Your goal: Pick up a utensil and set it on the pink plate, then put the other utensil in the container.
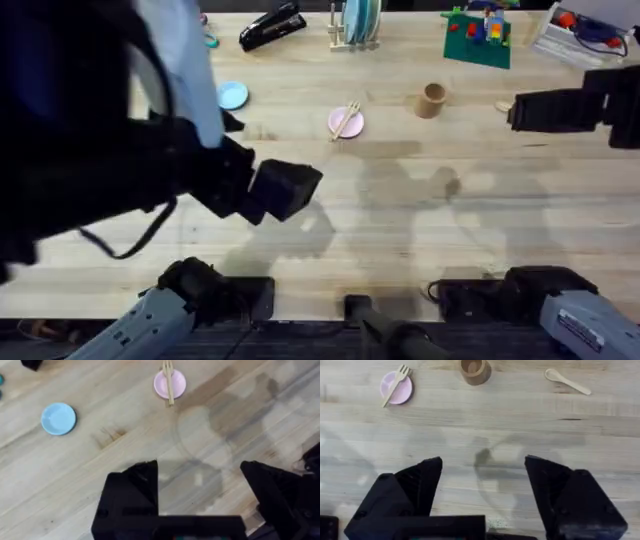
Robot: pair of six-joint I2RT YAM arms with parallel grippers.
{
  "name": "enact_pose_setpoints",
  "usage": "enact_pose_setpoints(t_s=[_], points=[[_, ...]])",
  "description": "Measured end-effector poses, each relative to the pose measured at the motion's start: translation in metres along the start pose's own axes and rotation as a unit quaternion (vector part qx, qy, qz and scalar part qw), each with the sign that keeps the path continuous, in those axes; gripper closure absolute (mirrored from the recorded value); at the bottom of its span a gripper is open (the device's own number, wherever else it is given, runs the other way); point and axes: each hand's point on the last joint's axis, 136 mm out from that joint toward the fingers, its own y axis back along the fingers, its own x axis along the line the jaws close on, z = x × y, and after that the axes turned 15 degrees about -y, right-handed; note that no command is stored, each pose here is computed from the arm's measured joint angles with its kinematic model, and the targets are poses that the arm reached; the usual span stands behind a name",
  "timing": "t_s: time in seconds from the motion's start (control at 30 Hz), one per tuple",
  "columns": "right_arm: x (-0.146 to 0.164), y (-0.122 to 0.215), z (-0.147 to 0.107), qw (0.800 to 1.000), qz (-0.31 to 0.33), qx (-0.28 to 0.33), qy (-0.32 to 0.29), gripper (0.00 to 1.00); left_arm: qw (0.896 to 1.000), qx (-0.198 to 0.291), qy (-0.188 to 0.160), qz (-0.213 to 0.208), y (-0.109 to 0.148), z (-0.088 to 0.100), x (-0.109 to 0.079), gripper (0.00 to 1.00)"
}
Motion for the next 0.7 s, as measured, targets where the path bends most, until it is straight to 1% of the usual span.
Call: enact_pose_setpoints(t_s=[0.17, 0.27, 0.37, 0.47, 0.6, 0.7], points=[[0.000, 0.000, 0.000, 1.000, 0.000, 0.000, 0.000, 0.007, 0.999, 0.034, 0.002, -0.009, -0.020, -0.018, -0.004, 0.008], [0.000, 0.000, 0.000, 1.000, 0.000, 0.000, 0.000, 0.007, 0.999, 0.043, 0.005, -0.011, -0.031, -0.023, -0.004, 0.007], [0.000, 0.000, 0.000, 1.000, 0.000, 0.000, 0.000, 0.007, 1.000, 0.029, -0.001, -0.008, -0.043, -0.020, -0.003, 0.008], [0.000, 0.000, 0.000, 1.000, 0.000, 0.000, 0.000, 0.007, 1.000, 0.015, -0.018, -0.009, -0.061, -0.020, -0.003, 0.007], [0.000, 0.000, 0.000, 1.000, 0.000, 0.000, 0.000, 0.007, 0.999, -0.017, -0.036, -0.026, -0.092, -0.022, -0.011, 0.008], [0.000, 0.000, 0.000, 1.000, 0.000, 0.000, 0.000, 0.007, 0.997, -0.047, -0.049, -0.046, -0.109, -0.022, -0.020, 0.007]])
